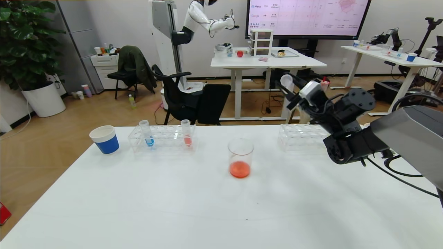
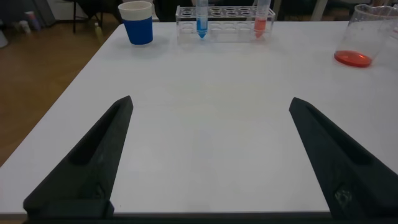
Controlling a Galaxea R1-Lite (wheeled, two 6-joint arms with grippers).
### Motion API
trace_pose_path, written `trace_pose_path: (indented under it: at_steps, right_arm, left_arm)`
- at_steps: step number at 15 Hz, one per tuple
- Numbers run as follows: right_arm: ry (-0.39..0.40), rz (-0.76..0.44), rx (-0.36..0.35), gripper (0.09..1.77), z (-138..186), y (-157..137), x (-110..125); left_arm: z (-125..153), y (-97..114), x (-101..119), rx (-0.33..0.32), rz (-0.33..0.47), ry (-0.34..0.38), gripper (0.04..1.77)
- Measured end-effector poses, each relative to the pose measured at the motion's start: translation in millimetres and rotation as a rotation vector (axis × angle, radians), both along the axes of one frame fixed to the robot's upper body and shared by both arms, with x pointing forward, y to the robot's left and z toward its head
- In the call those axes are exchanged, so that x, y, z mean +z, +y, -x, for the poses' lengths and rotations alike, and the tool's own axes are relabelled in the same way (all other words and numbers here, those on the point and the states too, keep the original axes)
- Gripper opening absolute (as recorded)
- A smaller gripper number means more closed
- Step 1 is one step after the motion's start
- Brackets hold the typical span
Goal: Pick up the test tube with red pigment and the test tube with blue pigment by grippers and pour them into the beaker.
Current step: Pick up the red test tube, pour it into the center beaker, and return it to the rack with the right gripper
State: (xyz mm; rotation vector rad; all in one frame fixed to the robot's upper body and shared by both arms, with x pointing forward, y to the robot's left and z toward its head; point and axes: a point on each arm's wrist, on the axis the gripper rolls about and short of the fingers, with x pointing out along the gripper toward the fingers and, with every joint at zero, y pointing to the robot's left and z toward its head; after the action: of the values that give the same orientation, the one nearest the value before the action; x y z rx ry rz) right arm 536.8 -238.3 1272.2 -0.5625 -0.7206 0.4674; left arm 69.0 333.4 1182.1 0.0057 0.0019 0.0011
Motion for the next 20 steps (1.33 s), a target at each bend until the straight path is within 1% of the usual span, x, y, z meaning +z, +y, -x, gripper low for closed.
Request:
trace_pose_path:
  at_steps: [2,3,4,5,6,7,8,9,11,13,15,18,20]
  right_arm:
    - [0.148,-0.209,-0.077,0.52,8.0,4.7,2.1]
    - [0.250,-0.288,-0.116,0.52,13.0,6.4,2.2]
    - [0.370,-0.342,-0.169,0.52,17.4,6.3,0.4]
    - [0.481,-0.376,-0.249,0.52,21.0,4.0,-3.0]
    - [0.570,-0.408,-0.340,0.52,25.3,1.3,-4.8]
    - [0.637,-0.463,-0.388,0.52,31.2,0.3,-1.9]
    - [0.666,-0.519,-0.387,0.52,37.0,1.0,4.8]
    - [0.676,-0.544,-0.382,0.52,42.7,0.8,10.6]
    - [0.668,-0.555,-0.375,0.52,51.1,-3.3,18.9]
    - [0.656,-0.565,-0.388,0.52,54.9,-12.2,24.5]
    - [0.640,-0.572,-0.414,0.52,56.9,-30.9,24.5]
    - [0.634,-0.531,-0.435,0.52,64.5,-70.6,24.1]
    - [0.610,-0.547,-0.482,0.52,66.9,-100.2,28.7]
  left_arm:
    - [0.0,0.0,0.0,0.000,0.000,0.000,1.75]
    - [0.0,0.0,0.0,0.000,0.000,0.000,1.75]
    - [0.0,0.0,0.0,0.000,0.000,0.000,1.75]
    - [0.0,0.0,0.0,0.000,0.000,0.000,1.75]
    - [0.0,0.0,0.0,0.001,0.000,0.000,1.75]
    - [0.0,0.0,0.0,0.000,0.000,0.000,1.75]
    - [0.0,0.0,0.0,0.000,0.000,0.000,1.75]
    - [0.0,0.0,0.0,0.000,0.000,0.000,1.75]
    - [0.0,0.0,0.0,0.000,0.000,0.000,1.75]
    - [0.0,0.0,0.0,0.000,0.000,0.000,1.75]
    - [0.0,0.0,0.0,0.000,0.000,0.000,1.75]
    - [0.0,0.0,0.0,0.001,0.000,0.000,1.75]
    - [0.0,0.0,0.0,0.000,0.000,0.000,1.75]
